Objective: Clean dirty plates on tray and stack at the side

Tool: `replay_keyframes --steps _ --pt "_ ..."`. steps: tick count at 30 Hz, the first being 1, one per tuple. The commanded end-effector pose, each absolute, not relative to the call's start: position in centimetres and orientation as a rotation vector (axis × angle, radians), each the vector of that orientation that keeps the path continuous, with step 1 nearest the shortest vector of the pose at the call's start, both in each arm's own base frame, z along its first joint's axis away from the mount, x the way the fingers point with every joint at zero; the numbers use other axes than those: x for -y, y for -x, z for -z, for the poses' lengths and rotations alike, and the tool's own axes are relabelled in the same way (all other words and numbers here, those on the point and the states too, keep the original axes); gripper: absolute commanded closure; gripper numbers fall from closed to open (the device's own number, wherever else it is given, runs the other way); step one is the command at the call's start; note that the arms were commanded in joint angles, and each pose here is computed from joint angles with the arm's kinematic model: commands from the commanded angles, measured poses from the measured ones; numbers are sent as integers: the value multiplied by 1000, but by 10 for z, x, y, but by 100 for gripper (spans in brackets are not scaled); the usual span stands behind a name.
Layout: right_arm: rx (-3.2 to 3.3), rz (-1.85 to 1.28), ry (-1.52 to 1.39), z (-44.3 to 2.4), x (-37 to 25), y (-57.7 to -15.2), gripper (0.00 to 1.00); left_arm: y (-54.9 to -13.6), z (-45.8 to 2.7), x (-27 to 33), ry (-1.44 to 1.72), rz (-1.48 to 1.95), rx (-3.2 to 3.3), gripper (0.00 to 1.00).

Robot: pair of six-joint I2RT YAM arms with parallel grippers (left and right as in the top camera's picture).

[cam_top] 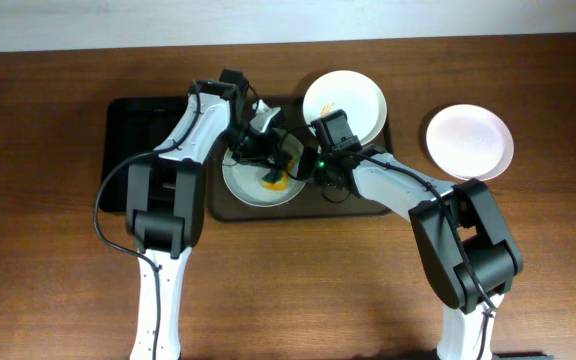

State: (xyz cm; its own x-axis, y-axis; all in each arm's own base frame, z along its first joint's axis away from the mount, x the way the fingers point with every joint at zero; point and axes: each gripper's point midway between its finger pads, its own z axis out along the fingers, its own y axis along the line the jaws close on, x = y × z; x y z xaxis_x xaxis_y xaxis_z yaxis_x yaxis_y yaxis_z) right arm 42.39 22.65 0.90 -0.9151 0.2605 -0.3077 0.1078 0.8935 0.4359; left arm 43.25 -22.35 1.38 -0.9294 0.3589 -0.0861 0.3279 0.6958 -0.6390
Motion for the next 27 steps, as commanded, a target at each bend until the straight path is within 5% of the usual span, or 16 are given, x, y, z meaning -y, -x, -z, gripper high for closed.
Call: replay_keyframes --steps 1,7,17,21,27 --pt "-2699 -555 -299 -4 -221 -428 96 -454 2 218 494 -977 2956 99" --pt "-2701 -554 -300 -4 -221 -427 96 -492 30 143 196 -306 3227 99" --pt "-2702 -554 -299 -4 -221 -427 96 -426 29 71 47 233 2969 99" --pt "-2702 -554 -299 -4 -221 -427 96 -412 28 86 63 94 2913 99" --pt "-2702 -554 -299 -4 -221 -427 96 -391 2 189 476 -786 2736 99"
